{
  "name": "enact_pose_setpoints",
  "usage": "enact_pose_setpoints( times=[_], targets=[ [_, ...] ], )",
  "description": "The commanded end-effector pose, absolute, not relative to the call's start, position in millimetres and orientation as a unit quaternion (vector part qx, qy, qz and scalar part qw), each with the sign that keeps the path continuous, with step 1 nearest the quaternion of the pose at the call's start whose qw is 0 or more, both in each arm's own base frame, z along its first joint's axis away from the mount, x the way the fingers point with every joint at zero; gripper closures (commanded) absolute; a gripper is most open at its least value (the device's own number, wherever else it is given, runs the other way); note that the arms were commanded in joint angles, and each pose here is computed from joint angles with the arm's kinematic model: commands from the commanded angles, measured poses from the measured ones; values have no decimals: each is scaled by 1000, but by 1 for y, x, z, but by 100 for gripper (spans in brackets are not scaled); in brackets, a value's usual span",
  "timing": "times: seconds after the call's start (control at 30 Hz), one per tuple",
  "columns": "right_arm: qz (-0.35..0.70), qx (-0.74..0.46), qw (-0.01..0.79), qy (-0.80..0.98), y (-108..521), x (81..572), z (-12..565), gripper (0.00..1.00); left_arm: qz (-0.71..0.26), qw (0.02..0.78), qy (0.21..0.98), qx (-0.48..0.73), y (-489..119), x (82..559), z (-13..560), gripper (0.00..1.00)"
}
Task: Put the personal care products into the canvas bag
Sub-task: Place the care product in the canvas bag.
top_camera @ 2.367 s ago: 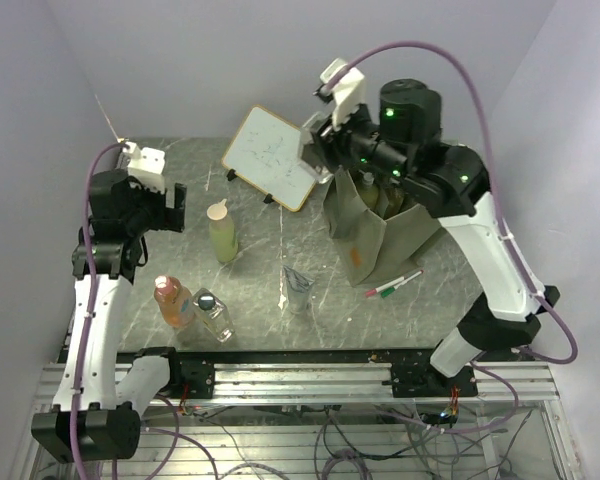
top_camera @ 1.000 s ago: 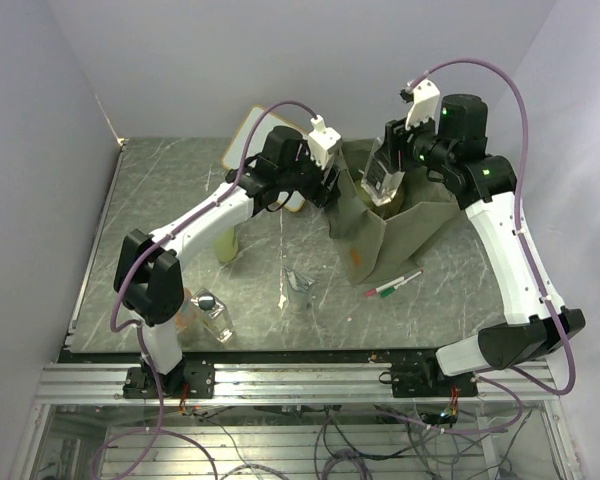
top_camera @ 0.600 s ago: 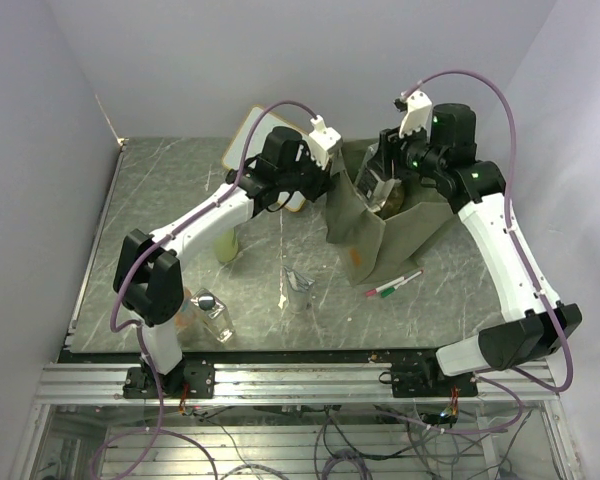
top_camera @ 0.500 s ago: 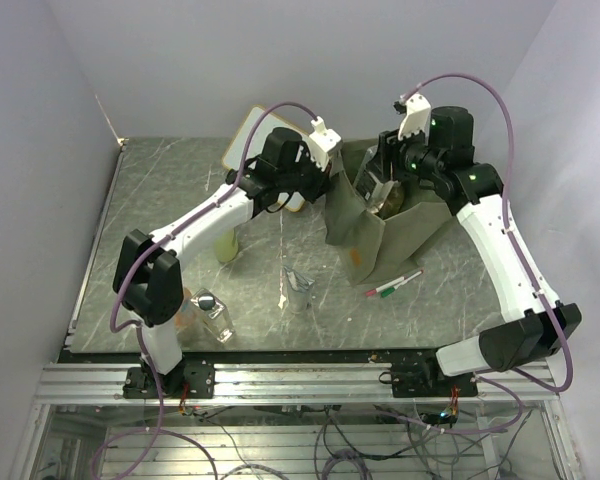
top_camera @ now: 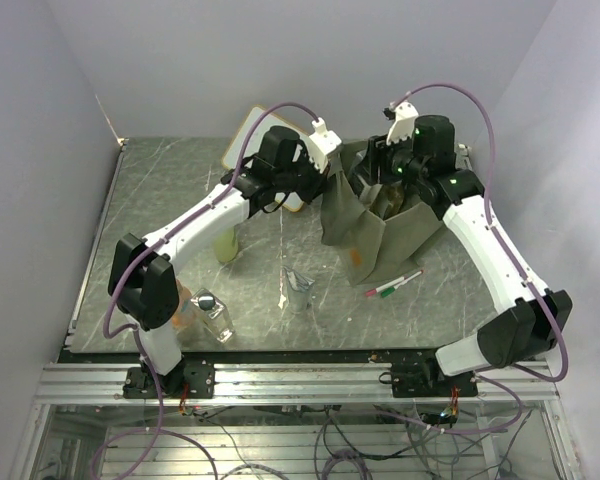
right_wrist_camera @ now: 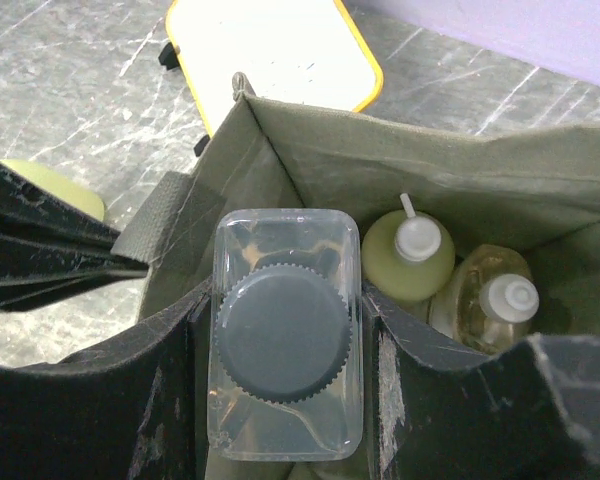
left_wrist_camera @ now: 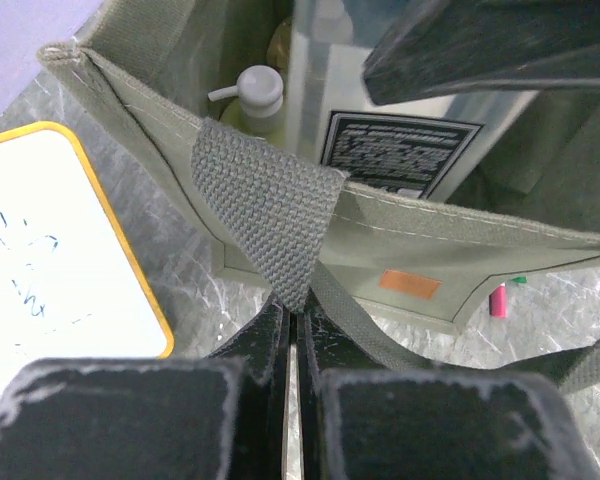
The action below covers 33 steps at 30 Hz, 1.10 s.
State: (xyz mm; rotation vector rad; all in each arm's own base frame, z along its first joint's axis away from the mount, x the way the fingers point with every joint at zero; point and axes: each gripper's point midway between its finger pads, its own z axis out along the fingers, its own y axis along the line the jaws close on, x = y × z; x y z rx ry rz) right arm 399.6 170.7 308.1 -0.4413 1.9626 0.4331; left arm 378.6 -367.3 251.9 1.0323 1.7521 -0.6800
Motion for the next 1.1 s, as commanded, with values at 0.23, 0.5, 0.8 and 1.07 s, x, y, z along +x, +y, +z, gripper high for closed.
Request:
enact_pose_setpoints(
  times=[0.23, 0.5, 0.8, 1.07],
  targets=[
    [195, -160, 601, 759, 192, 435, 336, 100, -288, 488, 693, 446, -372, 372, 286, 93],
    [188, -153, 586, 773, 195, 439, 304, 100, -285, 490, 695, 444, -371, 374, 290, 93],
    [190, -155, 568, 785, 209, 441, 274, 100, -269, 491, 696, 449, -367, 376, 282, 93],
    [170, -153, 558, 798, 211, 448, 253, 100, -270, 471, 705, 457, -366, 373, 268, 93]
  ],
)
